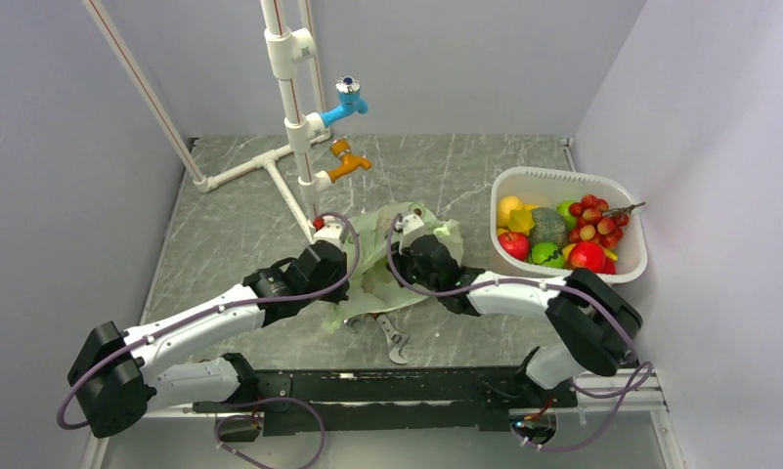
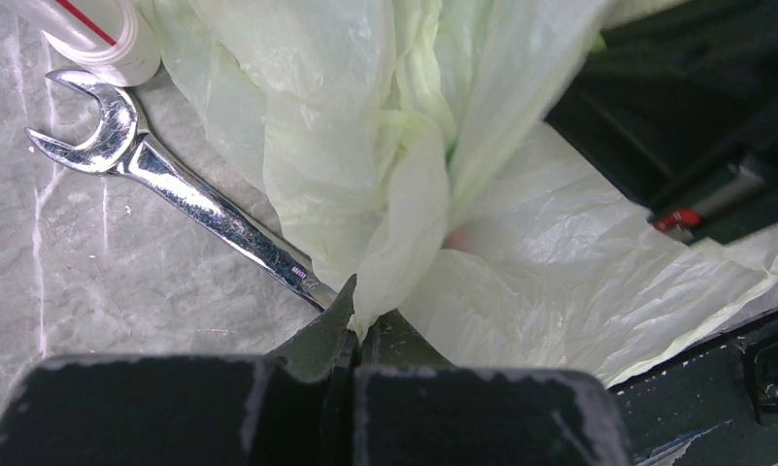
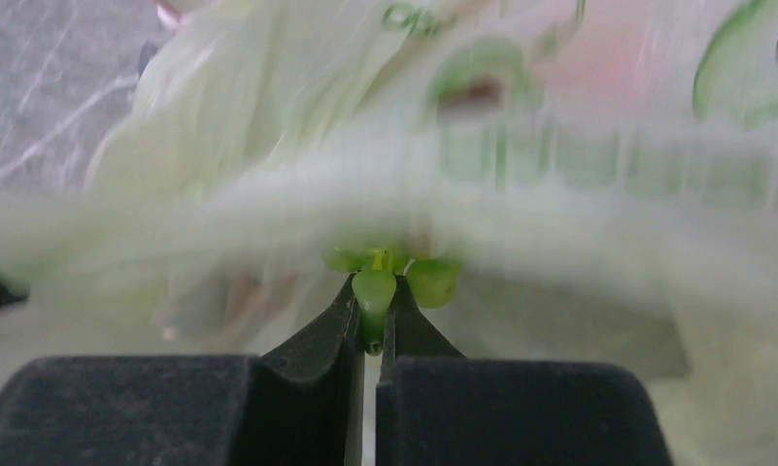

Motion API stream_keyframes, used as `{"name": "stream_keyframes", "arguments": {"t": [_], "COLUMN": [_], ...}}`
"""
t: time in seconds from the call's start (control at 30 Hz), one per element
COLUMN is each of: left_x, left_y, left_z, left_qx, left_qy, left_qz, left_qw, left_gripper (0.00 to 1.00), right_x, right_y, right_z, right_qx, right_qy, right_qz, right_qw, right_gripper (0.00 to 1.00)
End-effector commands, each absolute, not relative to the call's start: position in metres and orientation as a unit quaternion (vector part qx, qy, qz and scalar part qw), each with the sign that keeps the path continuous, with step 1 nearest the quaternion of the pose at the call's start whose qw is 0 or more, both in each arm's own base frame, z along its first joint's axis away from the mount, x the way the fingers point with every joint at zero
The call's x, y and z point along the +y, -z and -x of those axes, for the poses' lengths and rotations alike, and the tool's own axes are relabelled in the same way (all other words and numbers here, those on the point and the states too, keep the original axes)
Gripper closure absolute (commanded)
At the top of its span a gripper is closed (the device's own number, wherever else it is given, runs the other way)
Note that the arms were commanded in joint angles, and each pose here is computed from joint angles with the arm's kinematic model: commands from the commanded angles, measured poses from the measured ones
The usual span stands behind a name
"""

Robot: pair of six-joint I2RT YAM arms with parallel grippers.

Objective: Take the fake fruits out of the plastic bag
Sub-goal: Take out the fake fruit from the plastic bag.

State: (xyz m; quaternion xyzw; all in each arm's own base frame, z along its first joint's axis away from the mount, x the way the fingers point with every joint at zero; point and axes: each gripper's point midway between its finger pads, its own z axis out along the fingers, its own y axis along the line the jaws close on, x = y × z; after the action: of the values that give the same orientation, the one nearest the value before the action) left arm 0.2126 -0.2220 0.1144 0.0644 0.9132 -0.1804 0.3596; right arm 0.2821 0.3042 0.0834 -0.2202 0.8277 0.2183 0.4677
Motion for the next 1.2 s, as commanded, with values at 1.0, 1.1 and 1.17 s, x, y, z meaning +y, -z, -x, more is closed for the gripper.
{"name": "stream_keyframes", "arguments": {"t": [1.0, 1.1, 1.17], "left_x": [-0.231, -0.231, -0.232], "left_y": [-0.117, -0.115, -0.115], "left_z": [-0.223, -0.223, -0.223], "left_qx": [0.907, 0.907, 0.907], "left_qy": [0.185, 0.184, 0.184], "left_qz": [-0.064, -0.065, -0.065], "left_qw": [0.374, 0.372, 0.372], "left_gripper": [1.0, 1.0, 1.0], "right_x": [0.266, 0.254, 0.246], "right_y": [-0.269, -0.295, -0.312], "right_z": [-0.226, -0.228, -0.23], "right_qx": [0.711, 0.694, 0.684], "right_qy": [-0.358, -0.348, -0.339], "right_qz": [0.166, 0.156, 0.145], "right_qw": [0.582, 0.611, 0.63], "right_gripper": [1.0, 1.0, 1.0]}}
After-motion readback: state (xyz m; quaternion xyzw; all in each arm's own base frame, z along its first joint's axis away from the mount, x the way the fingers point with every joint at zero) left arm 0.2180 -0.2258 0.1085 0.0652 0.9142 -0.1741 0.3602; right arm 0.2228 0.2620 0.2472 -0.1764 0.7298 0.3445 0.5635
